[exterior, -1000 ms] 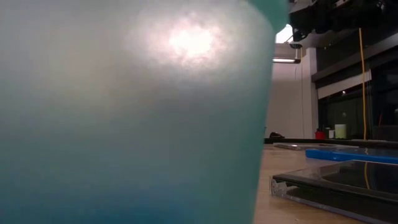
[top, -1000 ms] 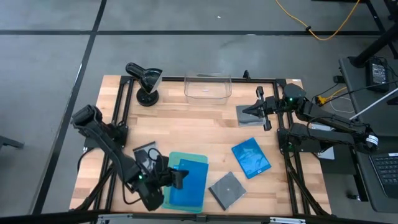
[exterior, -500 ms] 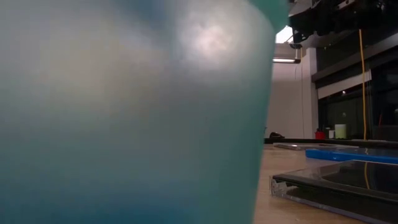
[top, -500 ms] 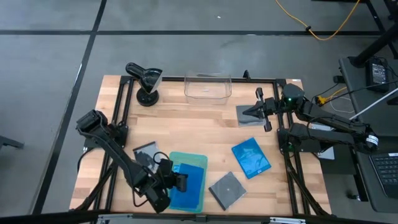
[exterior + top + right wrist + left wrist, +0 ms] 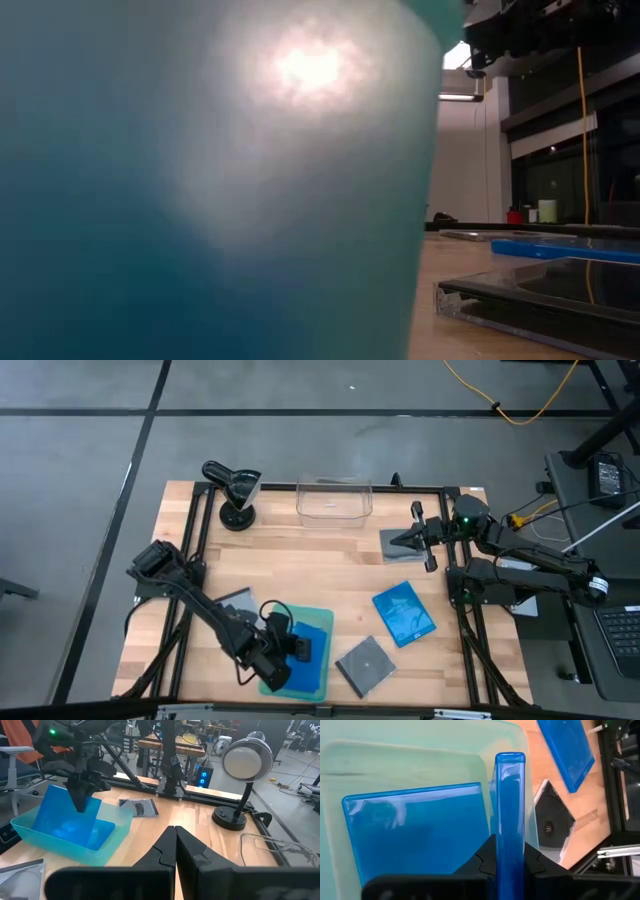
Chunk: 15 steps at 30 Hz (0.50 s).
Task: Pick & place jewel cases by type
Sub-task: Put the left blue cd case into the green bin
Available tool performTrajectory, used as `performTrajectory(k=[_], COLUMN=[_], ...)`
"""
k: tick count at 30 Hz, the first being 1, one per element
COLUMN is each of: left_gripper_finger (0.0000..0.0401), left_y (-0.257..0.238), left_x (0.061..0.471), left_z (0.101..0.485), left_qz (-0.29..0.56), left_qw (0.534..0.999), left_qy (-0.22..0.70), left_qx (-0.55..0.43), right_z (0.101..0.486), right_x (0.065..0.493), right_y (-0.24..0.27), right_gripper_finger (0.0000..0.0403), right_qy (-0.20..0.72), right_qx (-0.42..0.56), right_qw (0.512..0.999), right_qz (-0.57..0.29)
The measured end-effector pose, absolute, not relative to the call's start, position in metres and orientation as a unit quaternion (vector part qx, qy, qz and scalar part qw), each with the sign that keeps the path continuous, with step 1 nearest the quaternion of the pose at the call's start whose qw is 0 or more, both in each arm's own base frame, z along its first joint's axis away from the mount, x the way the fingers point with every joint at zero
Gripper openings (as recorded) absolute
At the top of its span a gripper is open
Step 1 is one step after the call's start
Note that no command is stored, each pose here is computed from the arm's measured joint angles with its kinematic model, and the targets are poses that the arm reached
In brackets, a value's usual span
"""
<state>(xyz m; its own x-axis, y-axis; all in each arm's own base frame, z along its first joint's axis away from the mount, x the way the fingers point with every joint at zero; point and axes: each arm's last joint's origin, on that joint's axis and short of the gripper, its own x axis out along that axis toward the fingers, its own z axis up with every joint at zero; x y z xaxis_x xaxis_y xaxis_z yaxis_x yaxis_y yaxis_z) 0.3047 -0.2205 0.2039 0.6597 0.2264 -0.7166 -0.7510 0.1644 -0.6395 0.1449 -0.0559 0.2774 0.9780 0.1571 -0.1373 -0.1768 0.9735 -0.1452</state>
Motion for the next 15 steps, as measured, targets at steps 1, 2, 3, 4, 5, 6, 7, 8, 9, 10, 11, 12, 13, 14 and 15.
performTrajectory(k=[1, 2, 3, 4, 5, 6, 7, 8, 9, 10, 11, 12, 13, 14, 15], left_gripper_finger=[0.0018, 0.0020, 0.0023, 0.0027, 0.0031, 0.0037, 0.0042, 0.0049, 0.0056, 0.0064, 0.0073, 0.0082, 0.0093, 0.0105, 0.0117], left_y=[-0.2202, -0.2202, -0.2196, -0.2187, -0.2185, -0.2186, -0.2186, -0.2186, -0.2185, -0.2186, -0.2190, -0.2196, -0.2200, -0.2203, -0.2208], left_x=[0.3054, 0.3054, 0.3059, 0.3066, 0.3067, 0.3067, 0.3068, 0.3070, 0.3073, 0.3076, 0.3081, 0.3089, 0.3094, 0.3097, 0.3104], left_z=[0.2033, 0.2030, 0.2029, 0.2029, 0.2028, 0.2027, 0.2027, 0.2028, 0.2028, 0.2029, 0.2033, 0.2038, 0.2051, 0.2059, 0.2066], left_qz=[0.337, 0.338, 0.338, 0.338, 0.338, 0.338, 0.338, 0.337, 0.336, 0.334, 0.331, 0.326, 0.320, 0.316, 0.311], left_qw=[0.724, 0.723, 0.722, 0.721, 0.720, 0.719, 0.719, 0.718, 0.716, 0.715, 0.717, 0.718, 0.720, 0.723, 0.726], left_qy=[0.239, 0.241, 0.242, 0.243, 0.245, 0.246, 0.247, 0.248, 0.252, 0.254, 0.254, 0.253, 0.253, 0.254, 0.254], left_qx=[-0.552, -0.552, -0.553, -0.554, -0.555, -0.555, -0.555, -0.556, -0.558, -0.559, -0.559, -0.560, -0.561, -0.559, -0.558], right_z=[0.2773, 0.2774, 0.2774, 0.2774, 0.2773, 0.2774, 0.2774, 0.2774, 0.2774, 0.2774, 0.2774, 0.2774, 0.2774, 0.2773, 0.2774], right_x=[0.1449, 0.1449, 0.1449, 0.1449, 0.1449, 0.1449, 0.1449, 0.1449, 0.1449, 0.1449, 0.1449, 0.1449, 0.1449, 0.1449, 0.1449], right_y=[-0.0559, -0.0559, -0.0558, -0.0559, -0.0559, -0.0559, -0.0559, -0.0559, -0.0558, -0.0559, -0.0559, -0.0559, -0.0559, -0.0558, -0.0559], right_gripper_finger=[0.0006, 0.0006, 0.0006, 0.0006, 0.0006, 0.0006, 0.0006, 0.0006, 0.0006, 0.0006, 0.0006, 0.0006, 0.0006, 0.0006, 0.0006], right_qy=[0.063, 0.062, 0.062, 0.062, 0.062, 0.062, 0.062, 0.062, 0.062, 0.061, 0.061, 0.061, 0.061, 0.062, 0.061], right_qx=[-0.078, -0.079, -0.079, -0.079, -0.080, -0.083, -0.086, -0.088, -0.089, -0.089, -0.089, -0.089, -0.089, -0.089, -0.089], right_qw=[0.991, 0.991, 0.991, 0.991, 0.991, 0.991, 0.991, 0.991, 0.990, 0.990, 0.990, 0.990, 0.990, 0.990, 0.990], right_qz=[0.084, 0.084, 0.085, 0.085, 0.085, 0.085, 0.085, 0.085, 0.086, 0.086, 0.086, 0.086, 0.086, 0.086, 0.086])
